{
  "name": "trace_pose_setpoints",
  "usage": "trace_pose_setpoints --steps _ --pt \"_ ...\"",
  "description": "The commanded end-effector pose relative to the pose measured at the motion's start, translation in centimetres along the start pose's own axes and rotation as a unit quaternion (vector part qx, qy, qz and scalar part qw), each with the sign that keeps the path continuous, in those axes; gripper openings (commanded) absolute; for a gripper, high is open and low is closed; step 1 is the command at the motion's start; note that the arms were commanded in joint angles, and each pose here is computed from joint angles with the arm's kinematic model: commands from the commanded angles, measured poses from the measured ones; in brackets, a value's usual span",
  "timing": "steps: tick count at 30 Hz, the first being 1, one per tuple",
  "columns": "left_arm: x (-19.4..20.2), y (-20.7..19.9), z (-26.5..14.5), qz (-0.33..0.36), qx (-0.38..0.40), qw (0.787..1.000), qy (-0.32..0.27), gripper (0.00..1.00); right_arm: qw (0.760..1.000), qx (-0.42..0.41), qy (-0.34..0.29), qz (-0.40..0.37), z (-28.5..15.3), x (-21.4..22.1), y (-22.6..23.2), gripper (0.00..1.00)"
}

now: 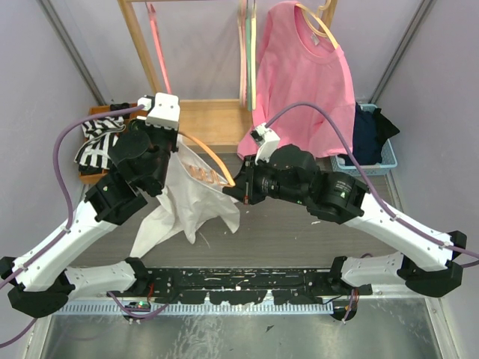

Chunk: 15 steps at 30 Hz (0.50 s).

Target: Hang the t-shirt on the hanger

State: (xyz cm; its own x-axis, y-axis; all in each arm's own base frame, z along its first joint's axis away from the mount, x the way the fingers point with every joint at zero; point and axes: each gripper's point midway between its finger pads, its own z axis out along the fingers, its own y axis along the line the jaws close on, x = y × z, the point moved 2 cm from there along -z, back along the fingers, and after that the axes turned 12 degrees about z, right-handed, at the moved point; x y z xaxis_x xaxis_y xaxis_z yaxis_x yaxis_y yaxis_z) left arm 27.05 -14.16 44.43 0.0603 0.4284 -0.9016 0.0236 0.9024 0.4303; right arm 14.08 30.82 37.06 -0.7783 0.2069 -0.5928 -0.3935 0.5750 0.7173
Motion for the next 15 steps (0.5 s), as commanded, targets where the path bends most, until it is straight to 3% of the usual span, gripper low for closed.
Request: trace_pose_setpoints --steps 1,5,15 --pt "-1.8 1.8 0.0 -0.009 -0.028 0.999 -0.032 0.00 0.997 -0.066 -0.016 0.022 -0.7 -1.0 2.6 0.01" --pt "-1.1 1.3 0.1 -0.008 -0.027 0.999 -0.031 0.00 0.997 -0.067 -0.012 0.026 -0.6 -0.8 2.6 0.01" --pt "5.5 -2.0 0.4 -0.009 -0.041 0.999 0.005 0.00 0.996 -0.063 0.002 0.060 -0.8 1.2 0.8 0.01"
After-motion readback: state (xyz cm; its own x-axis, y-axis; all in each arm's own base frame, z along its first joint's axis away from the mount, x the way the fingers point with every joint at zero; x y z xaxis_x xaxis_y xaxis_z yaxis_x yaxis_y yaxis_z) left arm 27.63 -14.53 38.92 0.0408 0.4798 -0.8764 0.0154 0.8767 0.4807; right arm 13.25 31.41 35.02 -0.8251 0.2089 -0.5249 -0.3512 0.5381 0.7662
